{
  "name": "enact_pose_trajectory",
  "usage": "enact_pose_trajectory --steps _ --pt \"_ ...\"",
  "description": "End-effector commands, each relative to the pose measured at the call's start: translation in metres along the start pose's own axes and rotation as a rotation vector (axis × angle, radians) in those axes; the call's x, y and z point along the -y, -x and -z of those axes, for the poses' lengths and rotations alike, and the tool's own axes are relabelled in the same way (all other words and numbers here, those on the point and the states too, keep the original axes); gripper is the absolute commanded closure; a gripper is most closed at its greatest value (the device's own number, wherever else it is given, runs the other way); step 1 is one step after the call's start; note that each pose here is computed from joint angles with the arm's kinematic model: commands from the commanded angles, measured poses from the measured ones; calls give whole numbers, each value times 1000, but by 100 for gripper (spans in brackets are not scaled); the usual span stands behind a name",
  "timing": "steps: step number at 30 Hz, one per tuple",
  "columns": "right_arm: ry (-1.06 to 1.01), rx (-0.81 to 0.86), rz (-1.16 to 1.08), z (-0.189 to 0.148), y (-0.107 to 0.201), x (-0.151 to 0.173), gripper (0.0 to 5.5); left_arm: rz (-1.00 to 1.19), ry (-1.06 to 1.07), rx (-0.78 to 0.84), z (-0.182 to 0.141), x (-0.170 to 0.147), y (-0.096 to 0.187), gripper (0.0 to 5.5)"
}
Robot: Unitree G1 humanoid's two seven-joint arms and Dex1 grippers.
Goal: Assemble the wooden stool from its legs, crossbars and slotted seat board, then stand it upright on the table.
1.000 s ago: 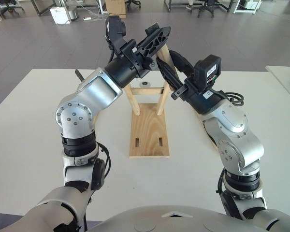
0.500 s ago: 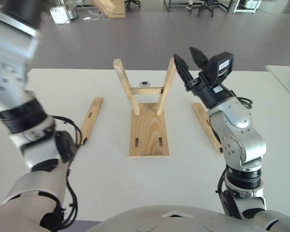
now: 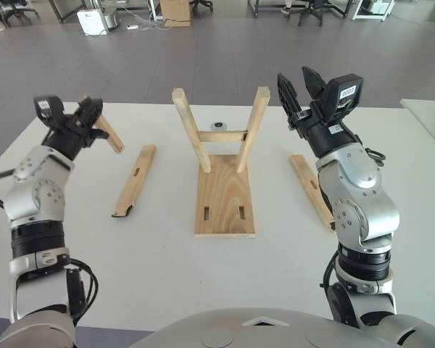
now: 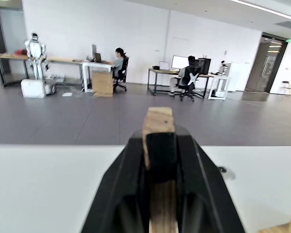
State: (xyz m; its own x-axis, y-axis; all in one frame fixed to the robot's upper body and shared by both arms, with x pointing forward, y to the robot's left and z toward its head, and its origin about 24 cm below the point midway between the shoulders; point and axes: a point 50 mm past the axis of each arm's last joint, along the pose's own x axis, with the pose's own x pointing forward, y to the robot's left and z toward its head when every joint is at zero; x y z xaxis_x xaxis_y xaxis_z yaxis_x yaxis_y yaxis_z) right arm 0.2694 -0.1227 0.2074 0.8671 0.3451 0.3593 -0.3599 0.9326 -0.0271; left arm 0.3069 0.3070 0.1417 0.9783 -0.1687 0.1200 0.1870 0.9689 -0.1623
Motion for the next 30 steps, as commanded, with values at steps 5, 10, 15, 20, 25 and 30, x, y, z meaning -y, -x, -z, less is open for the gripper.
enact_pose_trajectory --steps 5,10,15,20,25,30 --pt "24 -17 -15 1 -2 1 303 4 -28 -1 36 10 3 510" --pt "18 -20 -25 2 -3 -1 303 -86 -39 14 39 6 11 510" --pt "10 -21 -25 2 -3 -2 303 -140 11 -7 50 7 13 510" --pt "-15 -20 -15 1 -4 -1 303 -166 30 -27 58 8 12 510" --pt "-8 -19 -16 1 -4 -1 303 -172 -10 -21 56 9 5 510" --pt "-3 -18 -19 2 -4 -2 303 -164 -26 -19 55 10 0 510"
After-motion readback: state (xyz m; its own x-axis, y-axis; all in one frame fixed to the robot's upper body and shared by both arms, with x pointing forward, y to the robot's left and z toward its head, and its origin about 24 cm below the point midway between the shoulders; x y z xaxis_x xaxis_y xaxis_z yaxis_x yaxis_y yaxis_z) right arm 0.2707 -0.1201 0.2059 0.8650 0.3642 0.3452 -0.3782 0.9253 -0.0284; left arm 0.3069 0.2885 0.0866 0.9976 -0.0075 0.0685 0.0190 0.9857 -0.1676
